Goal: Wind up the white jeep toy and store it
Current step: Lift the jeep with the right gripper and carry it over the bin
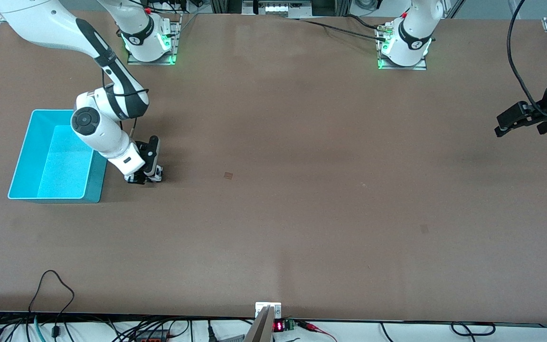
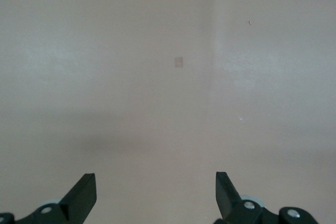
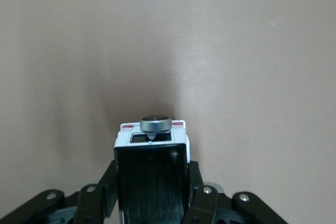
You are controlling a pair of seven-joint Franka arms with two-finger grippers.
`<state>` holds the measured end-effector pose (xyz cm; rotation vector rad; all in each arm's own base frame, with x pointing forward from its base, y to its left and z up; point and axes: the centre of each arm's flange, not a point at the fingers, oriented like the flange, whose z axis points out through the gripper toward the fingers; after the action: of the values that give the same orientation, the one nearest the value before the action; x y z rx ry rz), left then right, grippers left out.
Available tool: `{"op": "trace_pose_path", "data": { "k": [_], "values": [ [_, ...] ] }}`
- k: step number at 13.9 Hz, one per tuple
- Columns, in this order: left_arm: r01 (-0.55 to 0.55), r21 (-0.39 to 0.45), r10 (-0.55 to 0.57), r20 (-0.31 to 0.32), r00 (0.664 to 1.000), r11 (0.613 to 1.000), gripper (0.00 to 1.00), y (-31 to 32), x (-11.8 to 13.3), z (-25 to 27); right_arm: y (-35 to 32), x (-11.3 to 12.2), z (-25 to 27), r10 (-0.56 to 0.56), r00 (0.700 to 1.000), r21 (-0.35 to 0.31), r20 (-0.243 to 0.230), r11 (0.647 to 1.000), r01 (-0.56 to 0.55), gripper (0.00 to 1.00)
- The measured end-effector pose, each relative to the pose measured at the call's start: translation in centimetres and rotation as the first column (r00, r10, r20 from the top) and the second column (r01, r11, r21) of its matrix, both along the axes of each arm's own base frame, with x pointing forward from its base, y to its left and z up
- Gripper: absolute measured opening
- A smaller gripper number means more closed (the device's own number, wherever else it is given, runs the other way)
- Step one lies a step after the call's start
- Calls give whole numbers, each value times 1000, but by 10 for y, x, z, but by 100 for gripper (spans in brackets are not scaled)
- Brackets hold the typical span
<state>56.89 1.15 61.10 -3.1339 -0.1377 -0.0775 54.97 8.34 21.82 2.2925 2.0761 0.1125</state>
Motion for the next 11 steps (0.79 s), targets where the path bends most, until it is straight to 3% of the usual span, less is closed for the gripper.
{"op": "trace_pose_path", "data": {
  "k": [3, 5, 8, 11],
  "values": [
    [16, 1, -16, -2, 1000, 1000, 100, -1, 0, 0, -6, 3, 59, -143, 989, -59, 21, 988, 144, 55],
    [24, 1, -24, -7, 1000, 1000, 100, -1, -1, 0, -12, -3, 104, -259, 965, -102, 46, 960, 263, 55],
    [25, 1, -25, -15, 1000, 1000, 100, -1, -3, 1, -35, -12, 164, -472, 876, -119, 103, 868, 481, 55],
    [27, 2, -27, -17, 999, 1000, 100, -2, -5, 2, -72, -13, 211, -636, 768, -81, 71, 764, 640, 55]
  ]
}}
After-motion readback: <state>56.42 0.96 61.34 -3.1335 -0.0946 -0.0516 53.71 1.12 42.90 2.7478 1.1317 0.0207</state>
